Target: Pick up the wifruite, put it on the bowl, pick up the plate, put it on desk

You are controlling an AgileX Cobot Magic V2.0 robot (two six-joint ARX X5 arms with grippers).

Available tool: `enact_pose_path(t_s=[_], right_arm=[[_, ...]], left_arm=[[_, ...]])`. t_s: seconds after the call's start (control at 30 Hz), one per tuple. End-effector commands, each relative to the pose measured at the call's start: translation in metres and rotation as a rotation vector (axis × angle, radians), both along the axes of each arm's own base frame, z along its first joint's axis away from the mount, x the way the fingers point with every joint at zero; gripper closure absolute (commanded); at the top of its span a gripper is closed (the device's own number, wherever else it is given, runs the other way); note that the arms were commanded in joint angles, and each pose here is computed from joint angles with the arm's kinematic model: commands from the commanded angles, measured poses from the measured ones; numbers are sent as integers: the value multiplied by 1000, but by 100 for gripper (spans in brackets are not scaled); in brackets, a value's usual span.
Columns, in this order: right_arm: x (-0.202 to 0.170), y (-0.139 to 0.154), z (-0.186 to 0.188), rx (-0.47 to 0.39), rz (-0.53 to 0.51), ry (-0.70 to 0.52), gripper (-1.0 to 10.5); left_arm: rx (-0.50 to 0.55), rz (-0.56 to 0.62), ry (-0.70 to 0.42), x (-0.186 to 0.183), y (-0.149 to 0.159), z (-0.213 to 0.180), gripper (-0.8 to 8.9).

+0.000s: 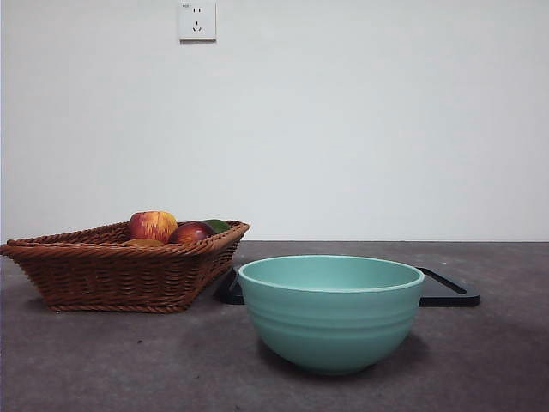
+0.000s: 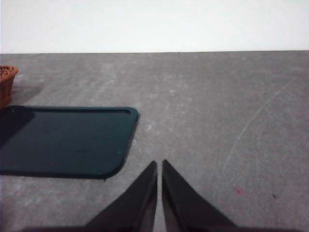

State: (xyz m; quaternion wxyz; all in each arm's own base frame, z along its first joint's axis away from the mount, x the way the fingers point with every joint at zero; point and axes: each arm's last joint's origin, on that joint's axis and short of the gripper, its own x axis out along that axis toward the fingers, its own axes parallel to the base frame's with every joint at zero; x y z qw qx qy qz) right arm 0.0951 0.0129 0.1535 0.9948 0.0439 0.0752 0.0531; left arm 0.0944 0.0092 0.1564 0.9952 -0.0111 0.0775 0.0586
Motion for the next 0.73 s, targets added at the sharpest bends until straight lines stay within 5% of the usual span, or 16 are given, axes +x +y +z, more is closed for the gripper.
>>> enact_pose_path(t_s=[0.03,0.73], right_arm=[[0,0,-4,-13,-1,27,941],[0,0,0,-6,5,-8,941]], left_arm=[[-8,4,19,1,0,-6,803],[-8,4,19,1,0,-6,803]])
